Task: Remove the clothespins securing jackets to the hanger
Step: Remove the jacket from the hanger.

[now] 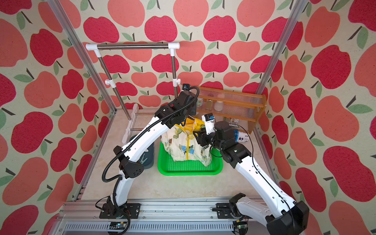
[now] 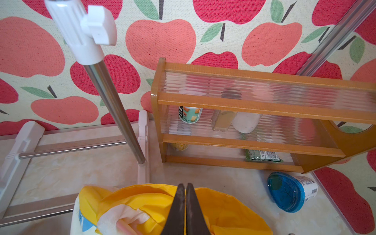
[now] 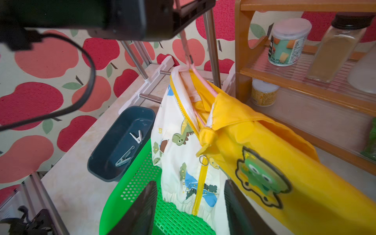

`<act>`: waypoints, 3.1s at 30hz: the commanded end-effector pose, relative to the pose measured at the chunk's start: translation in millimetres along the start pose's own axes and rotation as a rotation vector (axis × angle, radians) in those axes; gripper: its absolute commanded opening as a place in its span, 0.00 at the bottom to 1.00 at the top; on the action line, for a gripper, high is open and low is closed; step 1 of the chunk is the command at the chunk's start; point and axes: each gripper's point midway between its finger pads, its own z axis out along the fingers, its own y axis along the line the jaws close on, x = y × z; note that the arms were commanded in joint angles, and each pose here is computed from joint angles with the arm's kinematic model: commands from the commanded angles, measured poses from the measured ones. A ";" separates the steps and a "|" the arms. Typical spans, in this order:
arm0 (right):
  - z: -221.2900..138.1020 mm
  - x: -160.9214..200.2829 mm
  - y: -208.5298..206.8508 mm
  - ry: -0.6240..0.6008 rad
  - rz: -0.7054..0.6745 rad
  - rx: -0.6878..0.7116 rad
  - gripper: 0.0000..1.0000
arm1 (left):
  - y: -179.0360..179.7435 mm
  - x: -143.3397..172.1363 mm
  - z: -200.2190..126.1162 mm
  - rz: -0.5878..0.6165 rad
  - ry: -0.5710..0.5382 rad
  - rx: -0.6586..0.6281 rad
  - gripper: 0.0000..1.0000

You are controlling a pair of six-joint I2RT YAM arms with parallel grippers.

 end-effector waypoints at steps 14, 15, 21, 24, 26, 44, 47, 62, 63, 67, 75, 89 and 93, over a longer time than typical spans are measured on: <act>47.0 -16.3 -24.7 -0.078 0.089 0.174 0.54 | 7.8 -16.1 -45.1 -0.068 -0.030 0.003 0.00; 48.5 -16.1 -25.8 -0.080 0.094 0.188 0.54 | 6.7 -15.3 -45.9 -0.070 -0.028 0.005 0.00; 33.5 -35.2 -30.9 -0.153 0.099 0.242 0.22 | 7.9 -9.8 -47.7 -0.014 -0.031 -0.043 0.00; 13.4 -54.4 -31.1 -0.212 0.075 0.265 0.03 | 10.9 -3.8 -44.4 0.005 -0.019 -0.070 0.00; 0.0 -67.9 -28.6 -0.247 0.054 0.267 0.00 | 13.4 -3.1 -43.3 0.010 -0.021 -0.088 0.00; -90.5 -132.9 -43.6 -0.472 -0.019 0.381 0.00 | 50.0 -6.3 -41.5 0.050 -0.055 -0.245 0.00; -96.4 -133.9 -48.8 -0.473 -0.017 0.401 0.00 | 58.7 -20.0 -51.6 0.041 -0.090 -0.258 0.00; -114.0 -199.4 17.9 -0.561 -0.053 0.165 0.00 | 114.0 -72.3 -95.5 -0.028 -0.222 -0.310 0.00; -111.7 -200.9 26.8 -0.564 -0.041 0.123 0.00 | 115.1 -73.0 -95.5 -0.031 -0.223 -0.309 0.00; -96.2 -194.5 51.0 -0.554 0.030 0.009 0.00 | 118.9 -75.9 -98.4 -0.033 -0.232 -0.317 0.00; -94.8 -175.0 67.9 -0.593 0.226 -0.112 0.00 | 120.7 -97.5 -122.5 -0.029 -0.304 -0.310 0.00; -72.7 -102.1 18.8 -0.470 0.283 0.092 0.00 | 72.9 -120.3 -177.7 0.104 -0.418 -0.225 0.00; -56.2 -62.7 2.9 -0.382 0.306 0.143 0.00 | 45.6 -110.0 -172.2 0.215 -0.402 -0.241 0.00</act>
